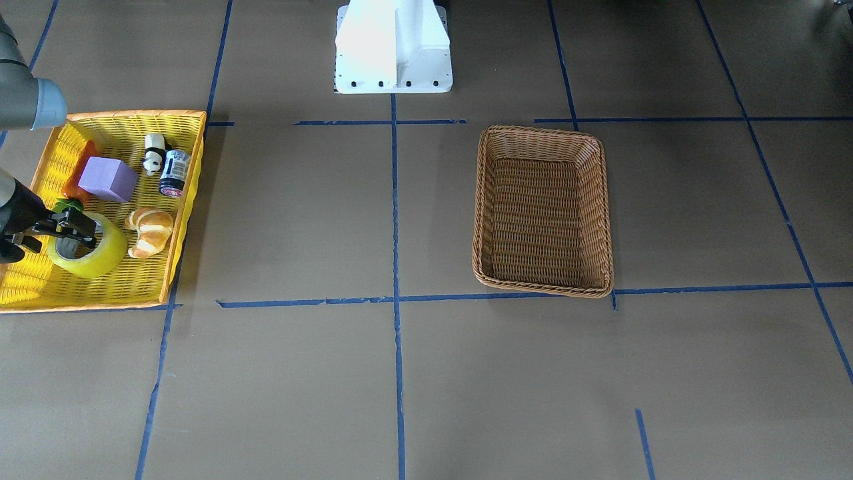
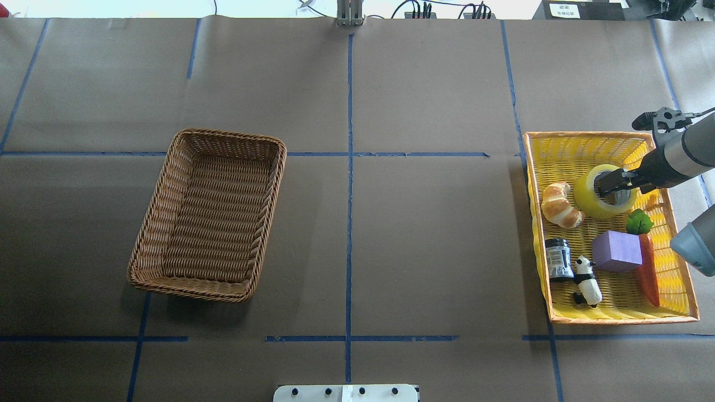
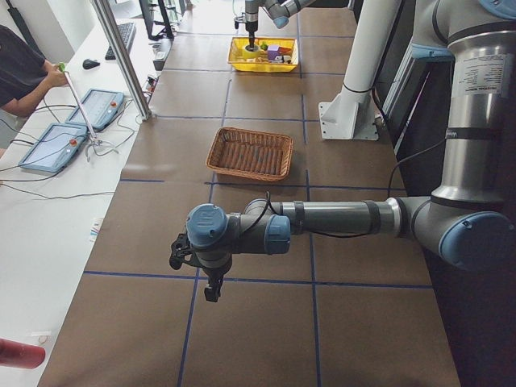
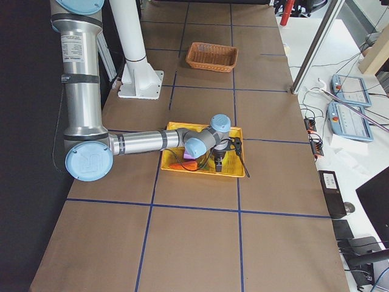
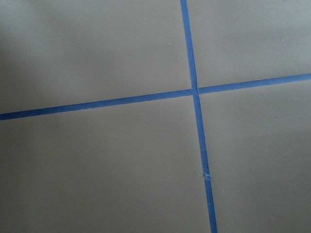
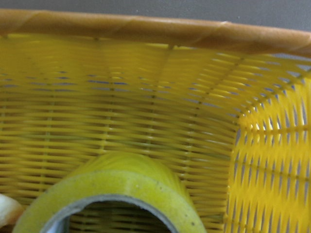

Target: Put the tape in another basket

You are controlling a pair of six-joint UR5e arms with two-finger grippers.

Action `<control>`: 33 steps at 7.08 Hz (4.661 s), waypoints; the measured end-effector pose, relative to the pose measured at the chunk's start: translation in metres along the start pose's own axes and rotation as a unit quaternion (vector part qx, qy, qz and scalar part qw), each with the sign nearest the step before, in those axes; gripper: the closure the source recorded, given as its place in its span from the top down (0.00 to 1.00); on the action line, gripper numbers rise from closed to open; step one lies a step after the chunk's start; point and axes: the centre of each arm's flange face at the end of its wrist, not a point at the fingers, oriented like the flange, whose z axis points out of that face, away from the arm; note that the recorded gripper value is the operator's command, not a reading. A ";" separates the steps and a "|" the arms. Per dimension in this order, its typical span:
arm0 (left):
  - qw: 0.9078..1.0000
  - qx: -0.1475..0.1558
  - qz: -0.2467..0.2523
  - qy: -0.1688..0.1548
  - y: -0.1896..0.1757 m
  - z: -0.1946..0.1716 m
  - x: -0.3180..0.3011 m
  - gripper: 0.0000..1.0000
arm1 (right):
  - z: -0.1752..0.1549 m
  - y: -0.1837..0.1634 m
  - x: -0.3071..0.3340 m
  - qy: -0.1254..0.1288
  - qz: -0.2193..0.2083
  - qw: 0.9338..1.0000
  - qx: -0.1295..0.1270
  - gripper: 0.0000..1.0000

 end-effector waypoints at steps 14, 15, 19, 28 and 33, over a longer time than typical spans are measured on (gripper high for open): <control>0.998 0.030 -0.013 0.061 -0.031 -0.017 0.098 1.00 | -0.149 -0.052 -0.145 -0.205 0.145 0.967 0.055 0.00; 0.995 0.033 -0.039 0.082 -0.038 -0.006 0.134 1.00 | -0.144 -0.040 -0.171 -0.238 0.168 0.955 0.049 0.01; 0.968 0.029 -0.145 0.204 -0.021 0.058 0.298 1.00 | -0.110 0.032 -0.273 -0.373 0.230 0.898 0.043 0.01; 0.789 -0.007 -0.264 0.555 0.026 0.018 0.504 1.00 | -0.112 0.158 -0.340 -0.649 0.189 0.737 -0.004 0.03; 0.669 -0.099 -0.270 0.686 0.057 0.003 0.618 1.00 | -0.106 0.192 -0.371 -0.682 0.184 0.707 -0.037 0.02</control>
